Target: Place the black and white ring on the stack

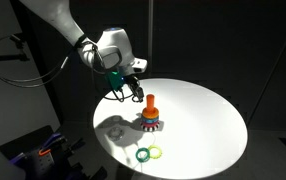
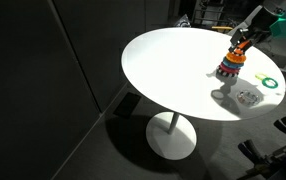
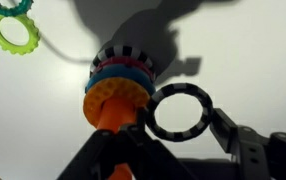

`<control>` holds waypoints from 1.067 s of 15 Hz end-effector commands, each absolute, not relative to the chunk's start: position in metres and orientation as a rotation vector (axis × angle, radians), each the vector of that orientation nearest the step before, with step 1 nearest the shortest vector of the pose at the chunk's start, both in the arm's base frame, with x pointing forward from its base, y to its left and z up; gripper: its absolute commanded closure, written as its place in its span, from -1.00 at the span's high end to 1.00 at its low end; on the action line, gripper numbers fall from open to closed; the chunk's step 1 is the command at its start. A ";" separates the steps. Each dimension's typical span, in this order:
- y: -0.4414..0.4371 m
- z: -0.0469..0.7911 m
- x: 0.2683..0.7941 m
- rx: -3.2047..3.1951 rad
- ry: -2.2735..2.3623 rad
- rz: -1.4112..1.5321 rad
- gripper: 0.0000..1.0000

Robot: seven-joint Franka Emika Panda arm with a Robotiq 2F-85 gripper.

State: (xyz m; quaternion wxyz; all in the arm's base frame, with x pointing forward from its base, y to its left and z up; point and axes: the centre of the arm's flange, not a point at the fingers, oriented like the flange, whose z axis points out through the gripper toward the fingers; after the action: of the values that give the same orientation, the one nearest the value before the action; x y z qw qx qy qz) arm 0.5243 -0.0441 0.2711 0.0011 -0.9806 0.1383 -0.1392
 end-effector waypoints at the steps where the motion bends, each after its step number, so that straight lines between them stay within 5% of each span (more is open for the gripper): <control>1: -0.049 0.305 0.528 -3.096 0.416 -0.474 -0.17; 16: -0.096 0.323 0.550 -3.137 0.478 -0.536 -0.17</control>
State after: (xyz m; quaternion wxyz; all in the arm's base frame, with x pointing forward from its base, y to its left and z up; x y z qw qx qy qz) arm 0.5409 -0.0906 0.3211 -0.0293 -0.9742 0.1417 -0.1729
